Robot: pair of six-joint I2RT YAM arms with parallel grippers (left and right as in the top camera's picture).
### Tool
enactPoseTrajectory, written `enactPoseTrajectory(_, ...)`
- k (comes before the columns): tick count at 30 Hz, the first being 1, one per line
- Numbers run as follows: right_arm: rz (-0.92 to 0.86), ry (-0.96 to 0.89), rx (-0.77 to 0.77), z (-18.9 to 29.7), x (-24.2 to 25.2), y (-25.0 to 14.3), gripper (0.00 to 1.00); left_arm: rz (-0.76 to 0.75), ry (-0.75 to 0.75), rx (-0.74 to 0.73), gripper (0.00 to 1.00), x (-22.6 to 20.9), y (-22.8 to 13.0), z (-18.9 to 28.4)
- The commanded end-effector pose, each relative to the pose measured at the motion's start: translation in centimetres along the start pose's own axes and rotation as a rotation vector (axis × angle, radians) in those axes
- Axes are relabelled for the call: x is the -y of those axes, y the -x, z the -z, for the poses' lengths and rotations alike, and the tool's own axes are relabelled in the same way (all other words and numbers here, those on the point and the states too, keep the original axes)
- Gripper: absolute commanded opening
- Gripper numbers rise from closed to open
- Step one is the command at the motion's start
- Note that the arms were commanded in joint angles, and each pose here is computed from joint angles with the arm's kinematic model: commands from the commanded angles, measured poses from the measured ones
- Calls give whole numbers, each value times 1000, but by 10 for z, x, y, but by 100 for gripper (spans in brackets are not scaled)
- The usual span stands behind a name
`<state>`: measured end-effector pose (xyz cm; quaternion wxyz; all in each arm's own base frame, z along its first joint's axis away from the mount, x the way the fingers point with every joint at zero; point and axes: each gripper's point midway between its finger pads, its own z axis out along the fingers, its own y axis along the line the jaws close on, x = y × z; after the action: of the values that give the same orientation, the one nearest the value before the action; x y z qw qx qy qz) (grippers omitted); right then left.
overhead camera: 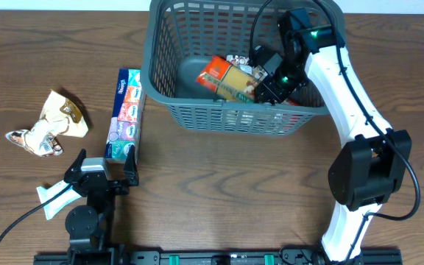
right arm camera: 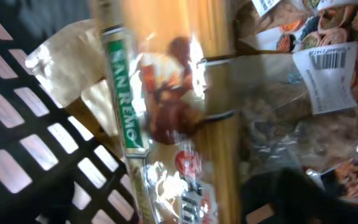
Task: Pack container
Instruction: 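Lift the spaghetti package over the basket and lower it inside, then open the right gripper and withdraw it to the right front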
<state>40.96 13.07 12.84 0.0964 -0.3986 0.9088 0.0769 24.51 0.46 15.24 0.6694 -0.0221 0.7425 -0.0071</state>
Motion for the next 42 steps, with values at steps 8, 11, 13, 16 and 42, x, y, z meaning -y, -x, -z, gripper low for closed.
enactPoseTrajectory(8,-11,-137,56,13,25,16,99,2,0,-46,99,-1,-15,0)
enactPoseTrajectory(11,-37,-191,81,20,39,21,99,2,0,-47,99,-1,-15,0)
enactPoseTrajectory(13,-46,-208,102,24,46,23,99,2,0,-47,99,-1,-15,0)
enactPoseTrajectory(16,-106,-247,141,30,62,27,99,2,0,-47,99,-1,-15,0)
enactPoseTrajectory(42,-297,-510,801,295,82,103,99,2,0,-47,99,-1,-15,0)
